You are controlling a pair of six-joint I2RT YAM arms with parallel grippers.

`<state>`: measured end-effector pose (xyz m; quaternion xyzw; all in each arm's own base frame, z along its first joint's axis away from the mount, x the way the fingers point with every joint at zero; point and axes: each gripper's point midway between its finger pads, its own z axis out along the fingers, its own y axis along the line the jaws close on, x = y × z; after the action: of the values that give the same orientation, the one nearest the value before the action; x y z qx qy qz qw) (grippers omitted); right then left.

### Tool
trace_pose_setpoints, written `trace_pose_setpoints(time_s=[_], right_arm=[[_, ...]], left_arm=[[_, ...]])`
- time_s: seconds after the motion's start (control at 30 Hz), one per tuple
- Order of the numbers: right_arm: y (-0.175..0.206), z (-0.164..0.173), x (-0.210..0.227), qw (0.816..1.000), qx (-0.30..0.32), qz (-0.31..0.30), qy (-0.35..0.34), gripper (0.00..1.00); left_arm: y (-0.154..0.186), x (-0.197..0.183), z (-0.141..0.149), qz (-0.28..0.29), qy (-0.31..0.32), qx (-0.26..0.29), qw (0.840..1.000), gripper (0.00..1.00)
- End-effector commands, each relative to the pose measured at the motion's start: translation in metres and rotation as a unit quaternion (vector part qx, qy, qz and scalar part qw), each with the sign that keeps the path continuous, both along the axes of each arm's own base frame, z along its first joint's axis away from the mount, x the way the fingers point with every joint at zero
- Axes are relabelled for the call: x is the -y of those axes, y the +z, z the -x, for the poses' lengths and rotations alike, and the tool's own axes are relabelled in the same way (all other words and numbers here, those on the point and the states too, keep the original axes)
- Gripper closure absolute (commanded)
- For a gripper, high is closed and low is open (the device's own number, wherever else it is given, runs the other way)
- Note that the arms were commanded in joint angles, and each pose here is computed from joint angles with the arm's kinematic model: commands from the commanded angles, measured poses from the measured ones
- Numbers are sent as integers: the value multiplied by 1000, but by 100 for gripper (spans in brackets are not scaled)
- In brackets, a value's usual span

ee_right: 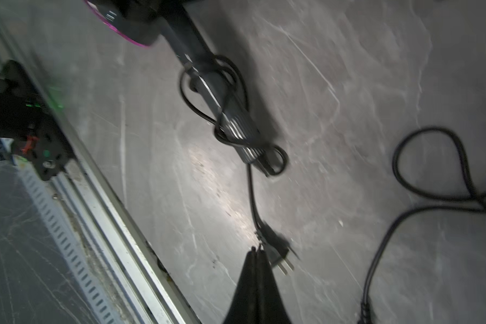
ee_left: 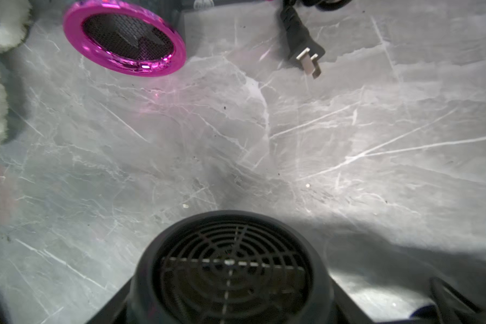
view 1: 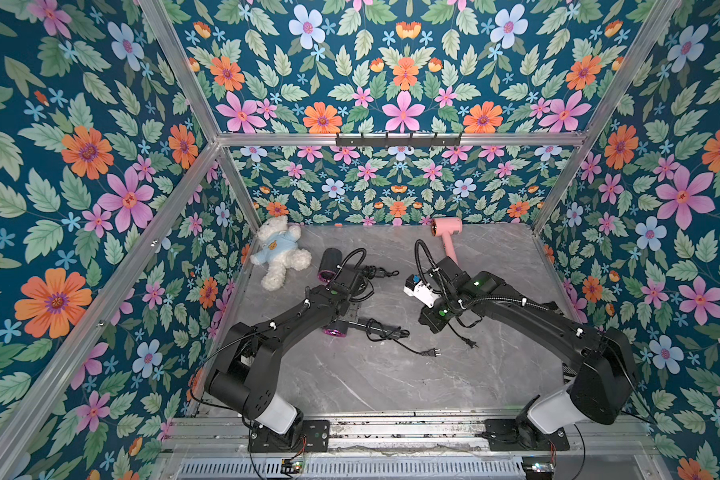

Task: Wrap the cord around the hair dryer
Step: Wrap the power cord around the hair dryer.

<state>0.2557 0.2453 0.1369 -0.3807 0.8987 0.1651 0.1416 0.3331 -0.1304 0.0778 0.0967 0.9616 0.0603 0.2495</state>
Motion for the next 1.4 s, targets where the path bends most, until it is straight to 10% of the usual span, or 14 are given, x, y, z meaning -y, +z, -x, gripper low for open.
trace_pose_setpoints(time_s=[0.0,0.3,0.77,1.37], right_arm=[[-28,19,33,995,-36,85,35,63],[-73,17,15,986,-63,81,132,42],[-116,28,10,974,-103,133,154,44],[-134,44,24,963,-89,215,136,77]], left_arm=[[-4,-17,-6,3,58,1,998,100],[-16,-8,-13,29,57,-14,998,100],[-18,-2,-13,41,52,-21,998,100],[-7,-3,-11,48,52,-14,997,100]])
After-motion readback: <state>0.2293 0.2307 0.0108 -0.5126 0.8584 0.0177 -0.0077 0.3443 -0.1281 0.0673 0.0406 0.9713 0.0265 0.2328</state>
